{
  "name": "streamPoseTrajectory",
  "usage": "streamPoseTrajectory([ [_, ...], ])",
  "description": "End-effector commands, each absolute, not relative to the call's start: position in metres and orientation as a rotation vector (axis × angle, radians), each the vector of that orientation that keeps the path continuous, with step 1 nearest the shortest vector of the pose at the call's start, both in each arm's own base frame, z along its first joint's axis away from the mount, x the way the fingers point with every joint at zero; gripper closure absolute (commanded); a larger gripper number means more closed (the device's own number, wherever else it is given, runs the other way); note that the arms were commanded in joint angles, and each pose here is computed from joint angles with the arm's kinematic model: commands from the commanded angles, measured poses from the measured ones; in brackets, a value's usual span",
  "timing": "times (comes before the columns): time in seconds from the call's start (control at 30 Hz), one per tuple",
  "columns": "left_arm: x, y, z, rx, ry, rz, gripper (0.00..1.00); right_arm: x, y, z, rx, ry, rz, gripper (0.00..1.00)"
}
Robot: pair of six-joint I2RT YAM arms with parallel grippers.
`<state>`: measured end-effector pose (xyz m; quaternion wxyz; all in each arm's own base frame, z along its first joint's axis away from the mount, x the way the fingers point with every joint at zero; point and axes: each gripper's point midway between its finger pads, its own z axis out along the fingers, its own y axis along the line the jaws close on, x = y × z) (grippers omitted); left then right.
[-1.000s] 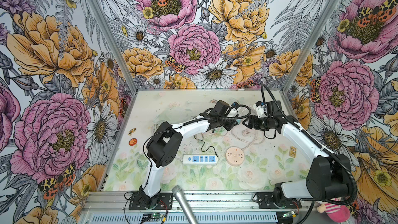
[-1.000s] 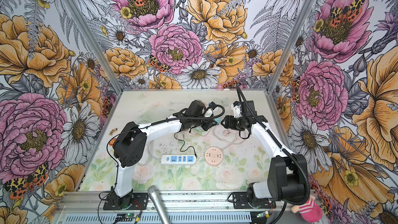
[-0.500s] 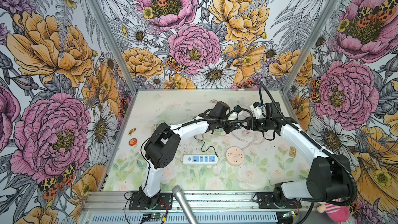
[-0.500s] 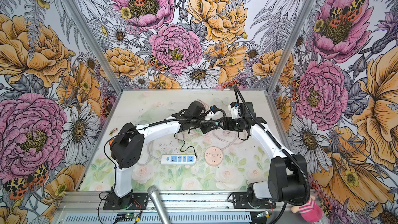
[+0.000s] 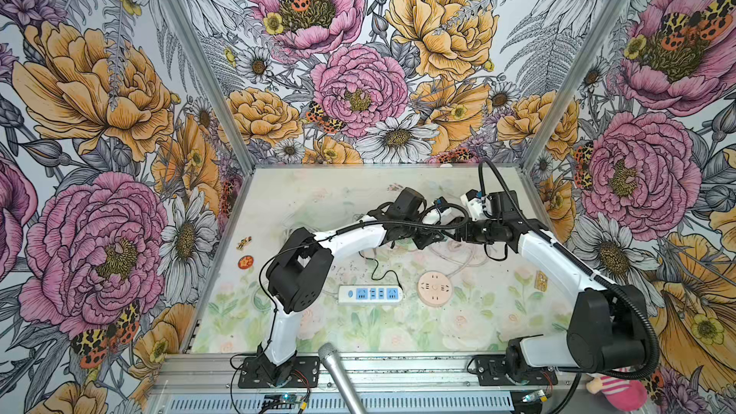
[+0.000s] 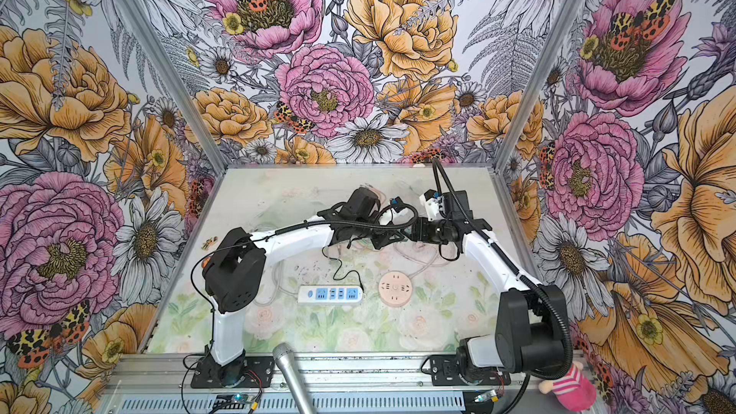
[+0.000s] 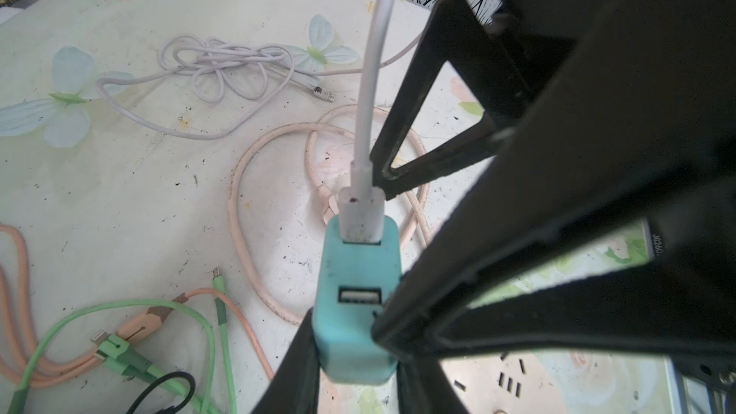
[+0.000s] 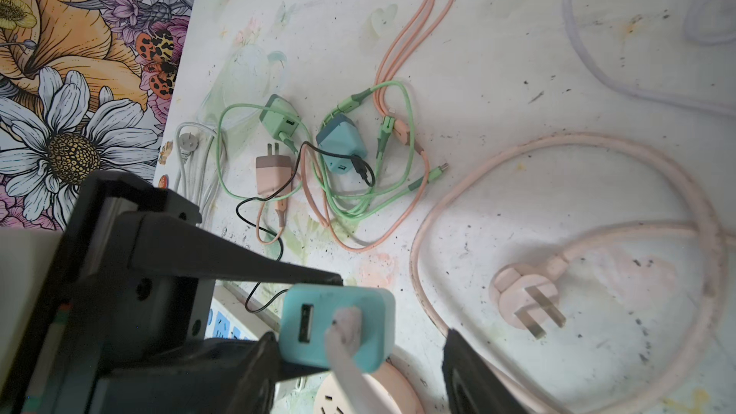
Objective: Insert the plug
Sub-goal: 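Grasp the teal charger with the right gripper while the left holds it up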
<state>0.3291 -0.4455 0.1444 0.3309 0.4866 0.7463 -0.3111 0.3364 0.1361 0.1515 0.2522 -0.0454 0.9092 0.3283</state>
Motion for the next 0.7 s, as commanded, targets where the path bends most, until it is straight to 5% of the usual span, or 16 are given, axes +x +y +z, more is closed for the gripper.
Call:
streamPoseTrajectory([
  [0.0, 0.319, -0.458, 0.164, 1.318, 1.858, -0.867, 0.85, 0.336, 0.142, 0.147, -0.133, 2.468, 0.93, 0.34],
  [0.67, 0.326, -0.464, 0.169, 1.35, 1.831, -0.783, 0.85, 0.327, 0.143, 0.125, -0.108, 2.531, 0.957, 0.51],
])
